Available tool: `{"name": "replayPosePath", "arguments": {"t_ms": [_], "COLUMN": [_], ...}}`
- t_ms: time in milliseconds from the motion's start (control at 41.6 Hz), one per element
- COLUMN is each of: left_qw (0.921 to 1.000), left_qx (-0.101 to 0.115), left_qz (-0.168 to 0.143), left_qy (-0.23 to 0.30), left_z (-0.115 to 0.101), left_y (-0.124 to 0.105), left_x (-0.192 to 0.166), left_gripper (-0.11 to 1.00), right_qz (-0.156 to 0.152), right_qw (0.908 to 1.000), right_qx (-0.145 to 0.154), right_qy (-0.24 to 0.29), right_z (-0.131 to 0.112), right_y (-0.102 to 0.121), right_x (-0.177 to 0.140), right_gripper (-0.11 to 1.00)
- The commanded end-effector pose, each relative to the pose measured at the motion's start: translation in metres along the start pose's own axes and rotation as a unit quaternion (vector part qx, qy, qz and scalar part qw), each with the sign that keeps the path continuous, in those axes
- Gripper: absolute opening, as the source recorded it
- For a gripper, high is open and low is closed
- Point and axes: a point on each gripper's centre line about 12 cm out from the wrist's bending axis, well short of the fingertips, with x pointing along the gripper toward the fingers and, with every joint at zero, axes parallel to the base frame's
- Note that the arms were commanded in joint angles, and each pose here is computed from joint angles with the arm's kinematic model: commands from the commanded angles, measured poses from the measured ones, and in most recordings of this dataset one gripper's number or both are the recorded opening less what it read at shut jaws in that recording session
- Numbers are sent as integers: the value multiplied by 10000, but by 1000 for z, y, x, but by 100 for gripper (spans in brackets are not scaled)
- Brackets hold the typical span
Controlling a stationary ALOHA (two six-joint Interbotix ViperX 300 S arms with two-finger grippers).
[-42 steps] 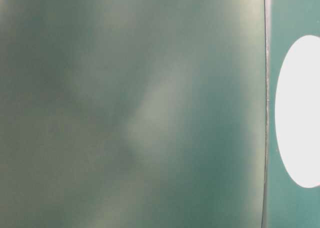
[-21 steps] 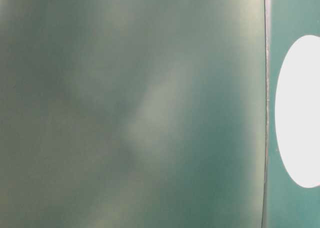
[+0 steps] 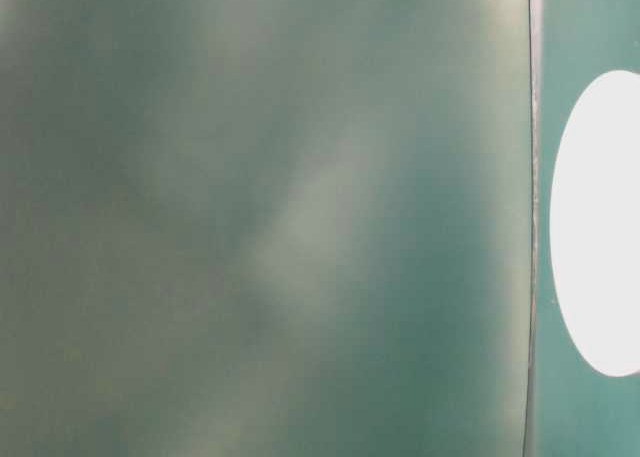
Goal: Grip the spoon and scoop the red block from the bowl with right arm.
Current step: 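Close the right gripper on the pink spoon handle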
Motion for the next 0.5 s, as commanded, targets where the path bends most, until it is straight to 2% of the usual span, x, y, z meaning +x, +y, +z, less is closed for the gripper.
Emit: {"name": "replayPosePath", "arguments": {"t_ms": [0, 168, 481], "left_qw": [9999, 9999, 9999], "left_qx": [44, 88, 119], "left_qz": [6, 15, 16], "left_qy": [-92, -77, -54], "left_z": [8, 7, 5], "left_y": [0, 0, 1], "left_x": [1, 1, 1], "left_gripper": [0, 0, 0], "right_qz": [0, -169, -219], "right_qw": [9999, 9997, 9991], "right_qx": [-60, -152, -332], "right_qy": [-88, -106, 121], "right_z": [-2, -12, -31], "right_y": [2, -1, 4], "right_x": [1, 2, 3], "right_gripper": [48, 48, 48]}}
